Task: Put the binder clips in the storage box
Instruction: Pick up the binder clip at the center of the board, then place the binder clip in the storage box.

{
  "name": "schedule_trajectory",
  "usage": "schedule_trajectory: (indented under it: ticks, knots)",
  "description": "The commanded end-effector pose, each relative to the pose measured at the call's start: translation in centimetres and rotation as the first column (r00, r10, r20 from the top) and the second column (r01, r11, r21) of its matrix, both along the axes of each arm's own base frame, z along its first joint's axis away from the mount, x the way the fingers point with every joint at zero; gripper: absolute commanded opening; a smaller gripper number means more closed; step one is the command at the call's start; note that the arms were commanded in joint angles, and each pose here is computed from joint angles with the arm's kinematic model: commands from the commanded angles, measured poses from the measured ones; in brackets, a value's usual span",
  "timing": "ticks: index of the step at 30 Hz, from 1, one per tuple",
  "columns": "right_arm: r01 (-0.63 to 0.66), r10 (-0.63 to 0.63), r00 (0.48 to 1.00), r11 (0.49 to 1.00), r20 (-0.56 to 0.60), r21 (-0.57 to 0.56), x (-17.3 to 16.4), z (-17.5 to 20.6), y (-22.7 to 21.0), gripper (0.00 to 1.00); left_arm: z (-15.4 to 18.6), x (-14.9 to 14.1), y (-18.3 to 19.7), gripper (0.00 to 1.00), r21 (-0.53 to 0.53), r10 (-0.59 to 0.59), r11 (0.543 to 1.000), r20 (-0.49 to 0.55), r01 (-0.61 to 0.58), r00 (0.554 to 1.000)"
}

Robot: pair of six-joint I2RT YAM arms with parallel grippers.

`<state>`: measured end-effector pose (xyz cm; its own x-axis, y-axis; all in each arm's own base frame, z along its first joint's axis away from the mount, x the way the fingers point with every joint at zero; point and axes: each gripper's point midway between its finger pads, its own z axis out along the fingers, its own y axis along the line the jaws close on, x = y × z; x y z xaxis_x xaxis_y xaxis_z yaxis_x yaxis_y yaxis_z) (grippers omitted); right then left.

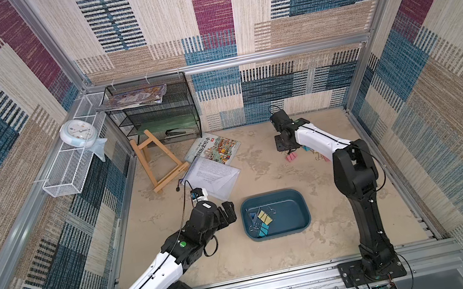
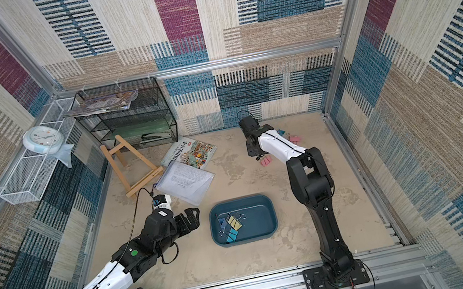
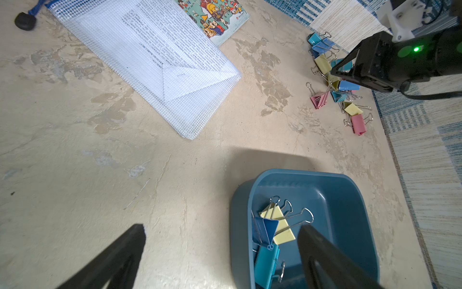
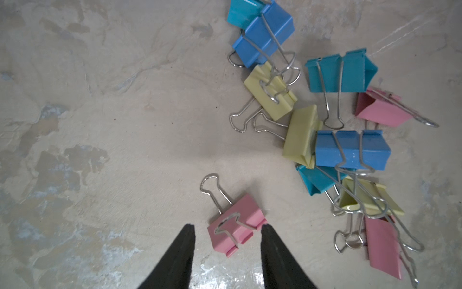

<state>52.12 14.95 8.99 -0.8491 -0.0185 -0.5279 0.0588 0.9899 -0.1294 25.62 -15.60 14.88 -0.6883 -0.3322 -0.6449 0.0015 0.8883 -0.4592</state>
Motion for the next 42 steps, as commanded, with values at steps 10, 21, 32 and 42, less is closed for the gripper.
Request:
schedule_trajectory:
  ticks: [10, 21, 32, 42]
  knots:
    - [0.063, -0.064, 0.998, 0.997, -0.012, -0.047, 0.7, -2.0, -0.5, 0.19, 0.0, -0.2, -0.1, 0.99, -0.018, -0.008, 1.0, 0.009, 0.008, 1.0]
    - [0.053, -0.058, 0.996, 0.997, 0.072, 0.061, 0.0, 2.0, 0.2, 0.0, 0.6, -0.1, -0.2, 0.99, -0.015, -0.02, 1.0, 0.022, 0.02, 1.0]
    - [-0.232, -0.099, 0.907, 0.697, 0.41, 0.679, -11.5, 13.9, 5.4, 0.0, 1.4, 0.0, -0.2, 1.0, -0.005, -0.034, 0.999, 0.068, 0.035, 0.997]
    - [-0.215, -0.086, 0.944, 0.573, 0.319, 0.791, -21.8, 10.0, 10.4, 0.0, 1.7, 0.5, -0.6, 0.99, 0.0, -0.049, 0.999, 0.088, 0.049, 0.995]
